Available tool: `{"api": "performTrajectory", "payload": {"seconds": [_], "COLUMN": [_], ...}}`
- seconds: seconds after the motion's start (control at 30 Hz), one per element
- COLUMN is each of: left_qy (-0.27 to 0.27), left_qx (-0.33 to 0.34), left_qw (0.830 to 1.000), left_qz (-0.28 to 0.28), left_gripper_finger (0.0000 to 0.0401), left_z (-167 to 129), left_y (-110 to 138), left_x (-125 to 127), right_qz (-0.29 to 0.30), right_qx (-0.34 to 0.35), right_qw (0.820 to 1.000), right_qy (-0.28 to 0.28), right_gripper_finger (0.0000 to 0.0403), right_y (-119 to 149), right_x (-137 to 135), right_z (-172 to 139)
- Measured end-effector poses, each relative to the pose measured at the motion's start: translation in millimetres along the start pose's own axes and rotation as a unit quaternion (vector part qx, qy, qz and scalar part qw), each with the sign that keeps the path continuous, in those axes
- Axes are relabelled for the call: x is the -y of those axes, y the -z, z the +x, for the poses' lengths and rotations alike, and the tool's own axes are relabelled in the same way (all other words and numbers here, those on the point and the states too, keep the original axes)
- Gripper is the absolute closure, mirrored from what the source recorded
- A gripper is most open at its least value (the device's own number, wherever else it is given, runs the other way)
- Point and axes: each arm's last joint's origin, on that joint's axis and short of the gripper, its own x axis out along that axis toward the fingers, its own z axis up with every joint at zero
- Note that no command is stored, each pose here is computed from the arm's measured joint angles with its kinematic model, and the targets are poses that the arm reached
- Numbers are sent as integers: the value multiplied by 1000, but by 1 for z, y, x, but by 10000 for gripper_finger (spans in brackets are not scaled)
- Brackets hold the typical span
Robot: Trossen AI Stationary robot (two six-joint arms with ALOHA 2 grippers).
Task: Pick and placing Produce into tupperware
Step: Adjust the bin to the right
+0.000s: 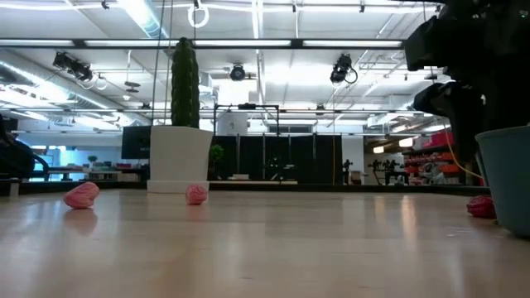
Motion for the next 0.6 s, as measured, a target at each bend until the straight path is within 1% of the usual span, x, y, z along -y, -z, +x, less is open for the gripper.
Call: {"api": "performTrajectory", "payload": {"seconds": [0.13, 0.23, 0.33, 0.43, 0.5, 0.57, 0.6], "left_qy": [2, 3, 3, -1, -7, -11, -9], "left_qx": [0, 1, 1, -1, -4, -17, -34], "left_qw": [1000, 1000, 1000, 1000, 1000, 998, 995], "left_qz": [3, 5, 5, 0, -16, -65, -89], "left_gripper_finger": [304, 303, 304, 305, 306, 303, 300], "left_z": [-1, -2, -2, 1, 5, 10, 14], "left_y": [1, 2, 2, -1, -5, -10, -12], "left_x": [1, 1, 1, 0, -3, -6, -7], "right_qz": [-26, -67, -111, -128, -130, -130, -129], "right_qx": [-8, -13, -8, 10, 12, 15, 18], "right_qw": [999, 996, 992, 990, 991, 991, 991], "right_qy": [-32, -52, -58, -52, -43, -35, -29], "right_gripper_finger": [249, 251, 253, 254, 254, 254, 254], "right_y": [1, 4, 7, 7, 7, 7, 7], "right_x": [-3, -9, -16, -21, -21, -20, -20], "right_z": [-2, -4, -4, -5, -5, -5, -5]}}
